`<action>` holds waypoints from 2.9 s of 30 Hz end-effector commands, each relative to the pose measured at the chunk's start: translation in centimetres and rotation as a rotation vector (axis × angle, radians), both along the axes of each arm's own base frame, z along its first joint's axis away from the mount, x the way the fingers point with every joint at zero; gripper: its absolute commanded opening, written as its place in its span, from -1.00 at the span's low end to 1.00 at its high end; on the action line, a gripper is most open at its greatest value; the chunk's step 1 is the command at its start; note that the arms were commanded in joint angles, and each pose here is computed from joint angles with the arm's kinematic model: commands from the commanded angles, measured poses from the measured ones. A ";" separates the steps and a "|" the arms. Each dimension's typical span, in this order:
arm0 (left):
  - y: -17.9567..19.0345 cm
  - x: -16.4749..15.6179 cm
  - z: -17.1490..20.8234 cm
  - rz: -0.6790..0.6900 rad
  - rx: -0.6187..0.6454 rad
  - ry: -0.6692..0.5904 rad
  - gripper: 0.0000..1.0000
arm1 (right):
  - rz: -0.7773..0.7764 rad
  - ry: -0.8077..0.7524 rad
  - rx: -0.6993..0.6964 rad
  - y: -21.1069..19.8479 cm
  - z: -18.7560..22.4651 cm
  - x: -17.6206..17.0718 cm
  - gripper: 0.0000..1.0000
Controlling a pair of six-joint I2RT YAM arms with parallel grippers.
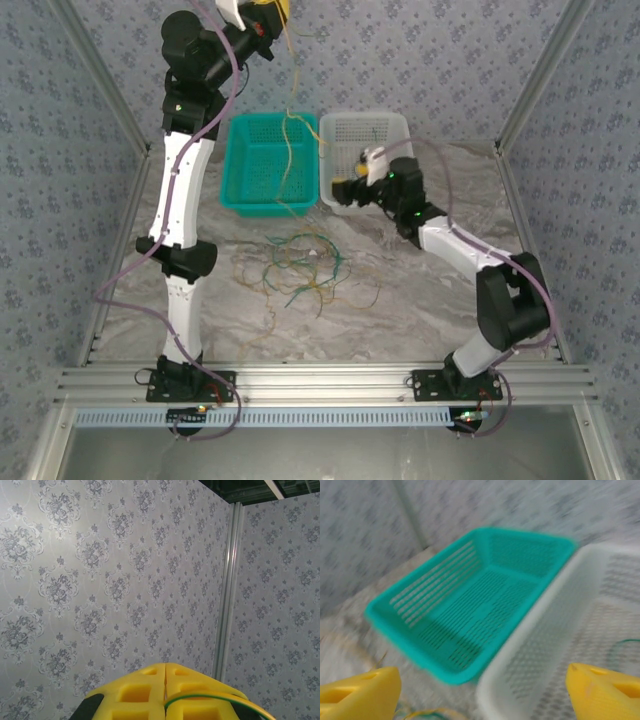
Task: Untangle the cables
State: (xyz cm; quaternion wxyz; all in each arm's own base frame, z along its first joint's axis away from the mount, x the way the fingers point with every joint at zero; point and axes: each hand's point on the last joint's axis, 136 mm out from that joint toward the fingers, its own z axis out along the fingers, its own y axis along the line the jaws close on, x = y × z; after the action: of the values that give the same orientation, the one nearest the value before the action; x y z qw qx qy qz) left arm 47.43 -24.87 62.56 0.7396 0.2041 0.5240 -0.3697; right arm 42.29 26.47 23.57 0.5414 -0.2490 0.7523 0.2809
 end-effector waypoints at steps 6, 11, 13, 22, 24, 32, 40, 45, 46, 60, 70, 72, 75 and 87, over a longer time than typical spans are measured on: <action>0.1 -2.2 2.3 -0.047 -0.048 -0.051 -1.00 | 0.304 -0.222 0.010 10.6 1.6 -4.4 0.78; 0.3 -2.9 2.8 -0.052 -0.051 -0.058 -1.00 | 0.306 -0.226 0.028 12.9 0.8 -2.9 0.38; 0.4 -3.2 2.9 -0.049 -0.047 -0.058 -1.00 | 0.274 -0.243 0.052 13.0 1.5 -1.6 -0.11; 2.5 -4.8 2.6 0.006 0.017 -0.004 -1.00 | 0.204 -0.245 0.105 11.5 7.0 0.5 -1.00; 3.3 -4.6 1.6 0.073 0.068 0.038 -1.00 | 0.178 -0.233 0.139 10.6 9.3 1.1 -1.00; 7.0 -2.6 -7.0 0.332 0.299 0.345 -1.00 | 0.138 -0.157 0.292 7.6 18.3 4.3 -1.00; 13.7 -0.6 -17.9 0.718 0.528 0.717 -1.00 | 0.097 -0.120 0.272 8.5 21.9 8.6 -1.00; 10.5 -1.0 -24.8 0.500 0.659 0.902 -1.00 | 0.088 -0.098 0.308 9.8 20.9 11.8 -1.00; 9.4 -1.2 -26.3 0.429 0.667 0.952 -1.00 | 0.088 -0.093 0.313 10.2 20.2 12.4 -1.00; 14.2 -6.5 -36.9 0.459 0.661 1.091 -1.00 | 0.057 -0.143 0.104 15.0 12.0 14.1 -1.00; 11.6 -1.2 -35.4 0.456 0.323 0.809 -1.00 | -0.010 -0.152 0.131 16.5 5.9 17.4 -1.00; 11.3 0.3 -35.2 0.464 0.321 0.799 -1.00 | -0.036 -0.146 0.130 16.7 4.2 18.1 -1.00; 11.0 2.5 -35.6 0.475 0.306 0.788 -1.00 | -0.080 -0.138 0.133 17.0 1.8 19.0 -1.00; 13.0 7.4 -42.3 0.633 0.317 0.885 -0.92 | -0.033 -0.009 0.017 17.1 -0.9 17.5 -0.61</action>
State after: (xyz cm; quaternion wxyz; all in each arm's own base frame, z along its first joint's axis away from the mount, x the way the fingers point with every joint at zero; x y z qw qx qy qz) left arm 53.31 -12.99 19.11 0.4600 -0.0008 0.8809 -0.1117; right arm 60.99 43.61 19.18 0.5523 -0.2203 0.7557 0.2744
